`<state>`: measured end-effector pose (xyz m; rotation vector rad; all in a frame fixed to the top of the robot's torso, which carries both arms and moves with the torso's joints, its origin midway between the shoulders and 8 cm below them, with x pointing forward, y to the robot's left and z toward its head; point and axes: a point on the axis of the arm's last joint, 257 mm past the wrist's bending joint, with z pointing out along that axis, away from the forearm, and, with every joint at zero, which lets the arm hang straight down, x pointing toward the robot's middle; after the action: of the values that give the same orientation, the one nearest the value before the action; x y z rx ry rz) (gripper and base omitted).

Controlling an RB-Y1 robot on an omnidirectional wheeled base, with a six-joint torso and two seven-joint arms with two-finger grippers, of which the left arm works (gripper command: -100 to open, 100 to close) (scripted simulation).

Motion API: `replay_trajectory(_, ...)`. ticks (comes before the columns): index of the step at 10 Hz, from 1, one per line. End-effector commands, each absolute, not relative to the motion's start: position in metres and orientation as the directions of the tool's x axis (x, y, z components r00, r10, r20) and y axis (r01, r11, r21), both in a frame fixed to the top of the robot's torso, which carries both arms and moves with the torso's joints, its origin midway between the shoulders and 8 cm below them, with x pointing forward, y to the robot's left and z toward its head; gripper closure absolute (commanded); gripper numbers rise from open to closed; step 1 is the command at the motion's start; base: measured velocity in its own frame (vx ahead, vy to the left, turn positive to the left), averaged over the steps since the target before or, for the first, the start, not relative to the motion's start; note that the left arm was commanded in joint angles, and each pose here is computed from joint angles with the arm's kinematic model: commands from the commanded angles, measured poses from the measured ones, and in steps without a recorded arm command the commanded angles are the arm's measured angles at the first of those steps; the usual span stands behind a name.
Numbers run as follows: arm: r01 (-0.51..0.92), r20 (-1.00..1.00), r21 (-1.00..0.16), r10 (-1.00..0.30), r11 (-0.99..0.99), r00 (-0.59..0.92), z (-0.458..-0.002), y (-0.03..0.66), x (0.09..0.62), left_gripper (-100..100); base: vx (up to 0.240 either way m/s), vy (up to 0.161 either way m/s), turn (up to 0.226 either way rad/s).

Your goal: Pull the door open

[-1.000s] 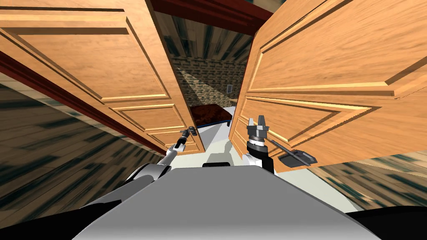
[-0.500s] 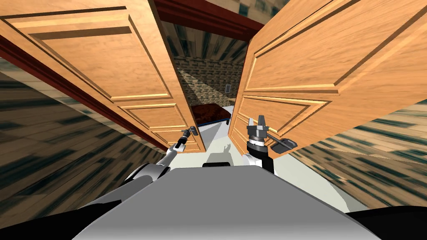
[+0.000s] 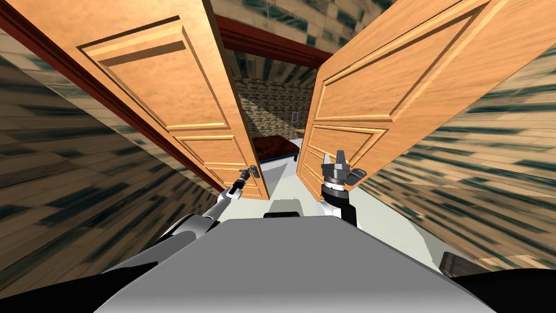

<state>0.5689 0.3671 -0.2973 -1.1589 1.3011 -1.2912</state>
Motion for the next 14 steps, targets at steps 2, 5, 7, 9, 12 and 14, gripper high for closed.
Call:
replay_trajectory(2, 0.001, -0.003, -1.000, -0.986, 0.003, -0.169, -0.294, 0.366, 0.559, 100, -0.194, 0.092, -0.102)
replay_trajectory(5, 0.004, -0.004, -1.000, -0.976, 0.003, -0.216, -0.293, 0.364, 0.549, 100, -0.177, 0.086, -0.060)
replay_trajectory(7, 0.003, -0.002, -1.000, -0.966, 0.001, -0.258, -0.292, 0.362, 0.540, 100, -0.169, 0.120, -0.074)
replay_trajectory(9, 0.001, -0.001, -1.000, -0.964, 0.001, -0.264, -0.293, 0.360, 0.539, 100, -0.131, 0.085, -0.043)
replay_trajectory(12, 0.002, -0.002, -1.000, -0.950, 0.001, -0.312, -0.294, 0.362, 0.522, 100, -0.163, 0.098, -0.108)
replay_trajectory(14, 0.003, -0.002, -1.000, -0.941, 0.001, -0.339, -0.293, 0.364, 0.513, 100, -0.169, 0.110, -0.084)
